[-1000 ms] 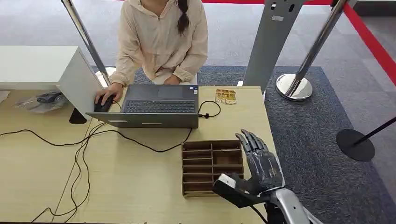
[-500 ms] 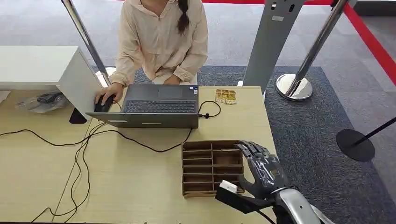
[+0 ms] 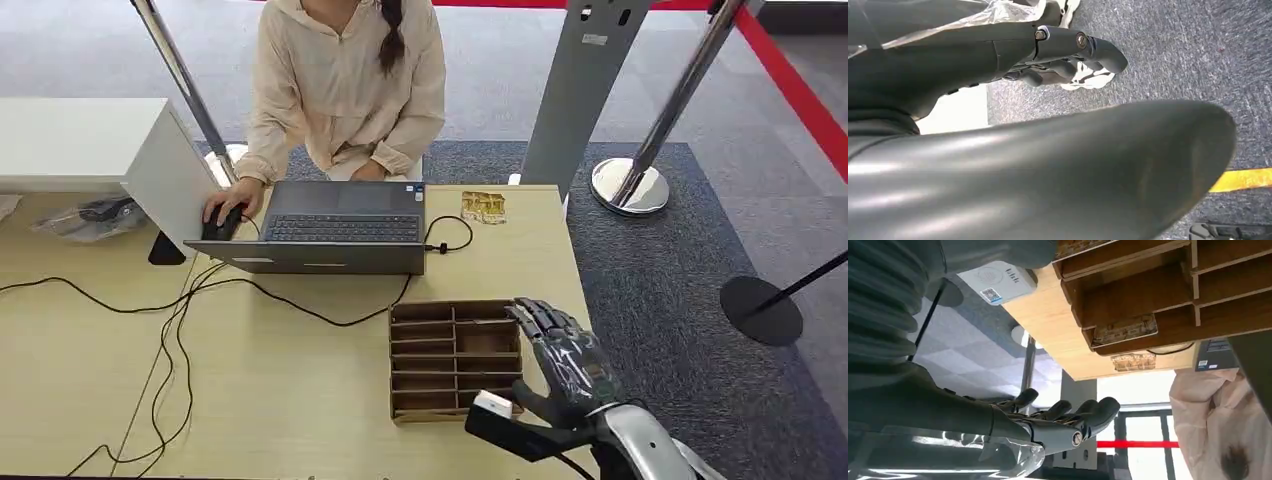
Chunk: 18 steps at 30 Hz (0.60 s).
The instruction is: Pass the card to the sensor for recognition and then transmit it.
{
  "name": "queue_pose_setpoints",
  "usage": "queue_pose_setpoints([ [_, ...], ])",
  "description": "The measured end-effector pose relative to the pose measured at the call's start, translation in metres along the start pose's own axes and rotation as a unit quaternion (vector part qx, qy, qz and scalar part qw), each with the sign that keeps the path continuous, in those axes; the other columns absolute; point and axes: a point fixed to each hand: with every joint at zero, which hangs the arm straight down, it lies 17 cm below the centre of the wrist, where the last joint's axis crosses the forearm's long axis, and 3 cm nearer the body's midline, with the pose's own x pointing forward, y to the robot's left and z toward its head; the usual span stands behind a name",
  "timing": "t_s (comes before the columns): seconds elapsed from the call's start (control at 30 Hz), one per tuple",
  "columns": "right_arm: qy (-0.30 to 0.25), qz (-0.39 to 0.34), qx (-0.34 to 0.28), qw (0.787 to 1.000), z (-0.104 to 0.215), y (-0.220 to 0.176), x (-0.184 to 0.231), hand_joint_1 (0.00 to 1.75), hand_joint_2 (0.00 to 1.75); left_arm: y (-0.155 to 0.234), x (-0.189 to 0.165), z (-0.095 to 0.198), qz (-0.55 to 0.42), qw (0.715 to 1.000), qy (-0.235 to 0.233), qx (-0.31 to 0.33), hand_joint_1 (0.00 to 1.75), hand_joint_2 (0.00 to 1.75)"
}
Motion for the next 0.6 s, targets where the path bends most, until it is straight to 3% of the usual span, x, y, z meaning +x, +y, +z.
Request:
queue_pose_setpoints([
  [0.6, 0.022, 0.017, 0.014, 1.000, 0.004, 0.016, -0.015, 0.33, 1.75, 0.000, -0.002, 0.000, -0.001, 1.000, 0.004, 0.001, 0.00, 0.00],
])
